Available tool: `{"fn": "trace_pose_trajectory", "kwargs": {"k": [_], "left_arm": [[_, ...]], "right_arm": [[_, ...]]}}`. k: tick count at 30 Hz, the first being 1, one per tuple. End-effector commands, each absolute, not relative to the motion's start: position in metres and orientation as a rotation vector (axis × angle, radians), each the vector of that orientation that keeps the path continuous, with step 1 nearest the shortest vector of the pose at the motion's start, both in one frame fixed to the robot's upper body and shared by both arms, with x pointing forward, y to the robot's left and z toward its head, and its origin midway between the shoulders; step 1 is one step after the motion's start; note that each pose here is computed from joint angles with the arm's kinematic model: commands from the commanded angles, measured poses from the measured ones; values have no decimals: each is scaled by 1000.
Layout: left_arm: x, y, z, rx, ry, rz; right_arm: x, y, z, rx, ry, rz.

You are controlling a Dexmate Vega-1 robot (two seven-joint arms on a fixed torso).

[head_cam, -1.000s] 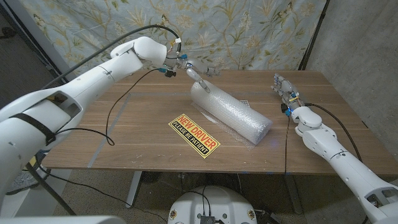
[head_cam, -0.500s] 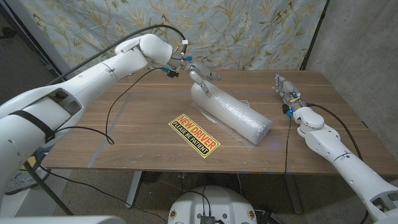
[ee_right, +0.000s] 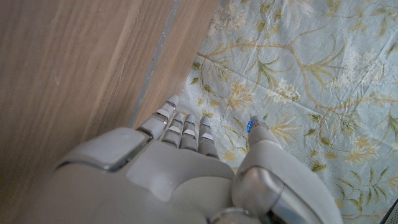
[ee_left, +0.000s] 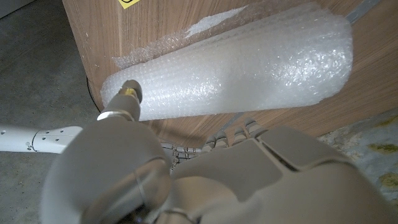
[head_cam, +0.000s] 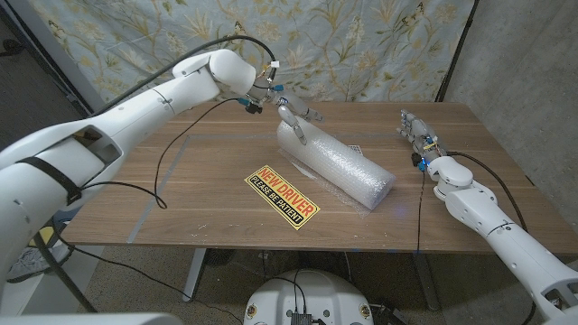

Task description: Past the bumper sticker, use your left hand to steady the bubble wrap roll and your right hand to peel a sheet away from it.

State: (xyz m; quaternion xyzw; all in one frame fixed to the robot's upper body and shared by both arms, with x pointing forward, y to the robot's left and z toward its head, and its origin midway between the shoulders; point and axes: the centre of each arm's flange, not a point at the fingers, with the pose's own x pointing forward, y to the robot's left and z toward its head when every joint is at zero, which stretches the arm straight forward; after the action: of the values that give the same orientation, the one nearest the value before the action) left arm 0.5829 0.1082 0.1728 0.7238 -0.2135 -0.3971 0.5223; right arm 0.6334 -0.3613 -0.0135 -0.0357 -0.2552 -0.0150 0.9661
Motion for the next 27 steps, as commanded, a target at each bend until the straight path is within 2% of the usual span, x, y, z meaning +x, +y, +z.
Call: {"fn": "trace_pose_trajectory", "kwargs": {"k": [1, 27], "left_arm": [[593, 101, 177, 1771, -512, -950], [607, 64, 168, 1885, -531, -1026]], "right_arm": [[632, -365, -20, -67, -505, -36], [628, -375, -28, -26, -514, -69]]}}
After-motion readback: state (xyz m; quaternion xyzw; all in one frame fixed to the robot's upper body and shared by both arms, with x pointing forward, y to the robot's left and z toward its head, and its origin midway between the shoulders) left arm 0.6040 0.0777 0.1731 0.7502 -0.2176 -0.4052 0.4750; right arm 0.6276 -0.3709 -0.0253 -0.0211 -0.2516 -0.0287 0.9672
